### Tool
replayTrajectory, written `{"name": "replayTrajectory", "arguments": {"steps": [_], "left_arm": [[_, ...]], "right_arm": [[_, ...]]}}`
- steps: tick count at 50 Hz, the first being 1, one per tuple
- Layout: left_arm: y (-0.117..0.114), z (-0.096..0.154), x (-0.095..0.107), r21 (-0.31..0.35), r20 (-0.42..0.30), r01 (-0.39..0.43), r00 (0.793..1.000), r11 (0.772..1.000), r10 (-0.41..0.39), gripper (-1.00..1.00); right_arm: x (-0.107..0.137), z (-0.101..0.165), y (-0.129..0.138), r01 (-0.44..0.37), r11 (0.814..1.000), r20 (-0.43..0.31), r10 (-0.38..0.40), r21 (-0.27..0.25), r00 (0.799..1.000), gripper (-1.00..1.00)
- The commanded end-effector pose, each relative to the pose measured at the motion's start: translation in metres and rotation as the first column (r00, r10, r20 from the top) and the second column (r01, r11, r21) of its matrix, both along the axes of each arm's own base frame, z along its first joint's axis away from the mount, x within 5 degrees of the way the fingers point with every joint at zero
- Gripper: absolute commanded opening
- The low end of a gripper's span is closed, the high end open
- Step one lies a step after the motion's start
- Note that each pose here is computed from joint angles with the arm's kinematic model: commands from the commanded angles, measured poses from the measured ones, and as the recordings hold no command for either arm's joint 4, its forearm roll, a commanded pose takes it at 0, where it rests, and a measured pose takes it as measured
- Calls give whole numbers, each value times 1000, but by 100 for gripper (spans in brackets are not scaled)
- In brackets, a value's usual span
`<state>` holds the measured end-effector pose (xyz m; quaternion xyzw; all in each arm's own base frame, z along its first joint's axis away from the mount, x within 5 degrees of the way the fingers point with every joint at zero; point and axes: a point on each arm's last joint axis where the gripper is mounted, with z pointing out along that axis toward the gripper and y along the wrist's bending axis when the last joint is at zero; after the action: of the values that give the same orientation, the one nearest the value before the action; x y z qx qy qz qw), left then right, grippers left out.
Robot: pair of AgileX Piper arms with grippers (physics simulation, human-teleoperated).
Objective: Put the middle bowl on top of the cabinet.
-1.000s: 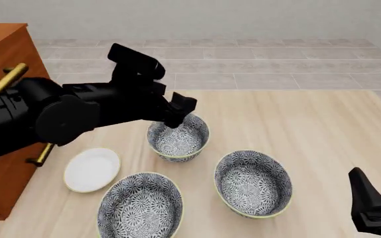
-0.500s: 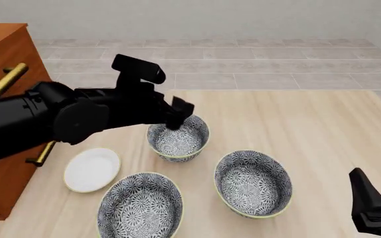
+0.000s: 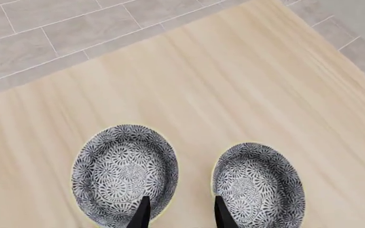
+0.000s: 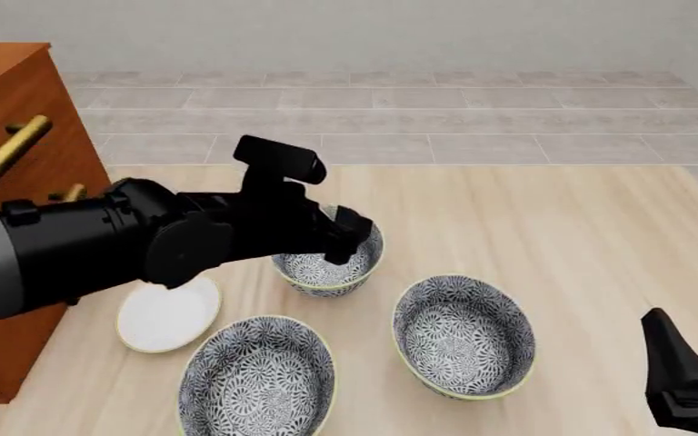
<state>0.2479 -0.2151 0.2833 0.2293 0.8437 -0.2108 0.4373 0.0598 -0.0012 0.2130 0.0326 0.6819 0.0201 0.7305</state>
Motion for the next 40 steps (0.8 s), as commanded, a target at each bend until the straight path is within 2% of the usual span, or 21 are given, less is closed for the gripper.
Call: {"name": "replayTrajectory", "arguments": {"steps": [1, 40], "left_arm": [[-9, -14, 2, -7, -29, 1, 1000, 1000, -1, 100], [-33, -38, -2, -68, -97, -2, 995, 998, -5, 100]], "right_arm": [[0, 0, 0, 1, 1000, 1, -1, 6, 1000, 100], [-3, 0, 0, -6, 1000, 11, 6, -6, 1000, 100]]}}
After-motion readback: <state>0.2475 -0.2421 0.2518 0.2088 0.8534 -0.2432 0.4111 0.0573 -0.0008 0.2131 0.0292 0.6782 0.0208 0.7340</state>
